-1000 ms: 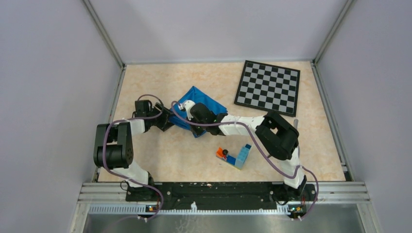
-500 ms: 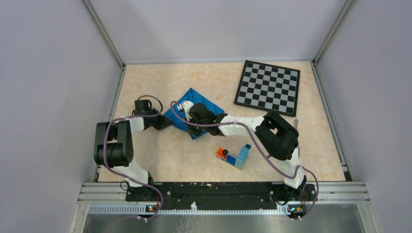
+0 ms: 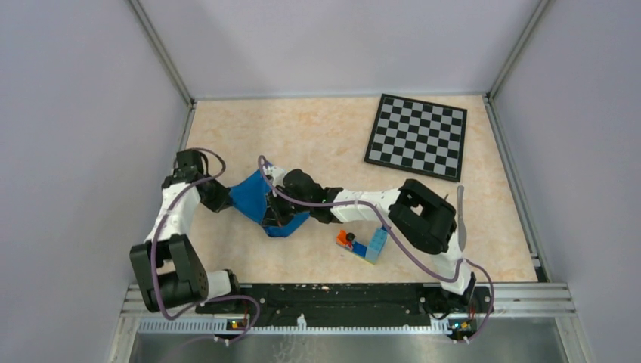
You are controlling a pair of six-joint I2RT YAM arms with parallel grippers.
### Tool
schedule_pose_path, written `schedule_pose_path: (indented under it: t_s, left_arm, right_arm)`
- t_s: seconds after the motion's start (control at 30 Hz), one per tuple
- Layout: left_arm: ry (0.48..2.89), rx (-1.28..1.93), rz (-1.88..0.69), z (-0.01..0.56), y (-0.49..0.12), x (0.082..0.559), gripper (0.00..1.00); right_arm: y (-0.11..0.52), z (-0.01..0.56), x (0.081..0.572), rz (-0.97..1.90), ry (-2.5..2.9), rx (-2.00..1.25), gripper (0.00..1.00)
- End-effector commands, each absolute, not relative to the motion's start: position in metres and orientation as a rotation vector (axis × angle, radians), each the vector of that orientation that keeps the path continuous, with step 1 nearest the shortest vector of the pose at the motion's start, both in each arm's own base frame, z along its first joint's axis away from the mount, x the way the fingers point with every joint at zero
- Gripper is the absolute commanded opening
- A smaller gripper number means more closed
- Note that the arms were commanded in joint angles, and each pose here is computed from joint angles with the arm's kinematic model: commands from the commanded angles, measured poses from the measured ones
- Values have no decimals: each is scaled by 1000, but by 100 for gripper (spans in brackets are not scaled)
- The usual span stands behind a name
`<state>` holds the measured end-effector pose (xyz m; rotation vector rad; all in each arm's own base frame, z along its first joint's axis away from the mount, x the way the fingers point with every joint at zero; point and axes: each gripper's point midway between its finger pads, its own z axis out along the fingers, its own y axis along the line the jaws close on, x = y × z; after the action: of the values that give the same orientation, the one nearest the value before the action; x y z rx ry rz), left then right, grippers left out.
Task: Fold the napkin into a case and place the utensils inside
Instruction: Pick up the upper triangle-folded napkin from the center of the board, then turn over the upper triangle folded napkin at the center of the board.
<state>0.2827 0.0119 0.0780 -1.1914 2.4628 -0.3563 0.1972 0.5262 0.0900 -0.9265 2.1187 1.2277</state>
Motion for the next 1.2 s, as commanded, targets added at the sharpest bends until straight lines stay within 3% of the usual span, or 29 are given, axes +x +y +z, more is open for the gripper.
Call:
schedule_pose_path:
  t_s: [0.0, 0.27, 0.4, 0.6, 0.87, 1.1, 1.17]
  left_arm:
    - [2315, -1208, -2, 130, 72, 268, 0]
    - [1936, -1114, 279, 275, 121, 247, 0]
    - [1893, -904, 208, 314, 114, 268, 0]
    - [2134, -731, 184, 250, 56, 340, 0]
    - [2454, -529, 204, 116, -48, 438, 0]
    - [2488, -279, 135, 90, -138, 483, 0]
    - [2514, -213, 80, 84, -157, 485, 0]
  right_arm:
    - [555, 130, 157, 1526, 2071, -943, 0]
    - [604, 220, 72, 1958, 1872, -1056, 0]
    - [599, 248, 52, 2245, 1753, -1016, 0]
    - [571, 204, 85, 2348, 1863, -806, 0]
    - [514, 90, 142, 2118, 2138, -594, 0]
    - [454, 40, 184, 1892, 2295, -427, 0]
    - [442, 32, 193, 1797, 2341, -415, 5]
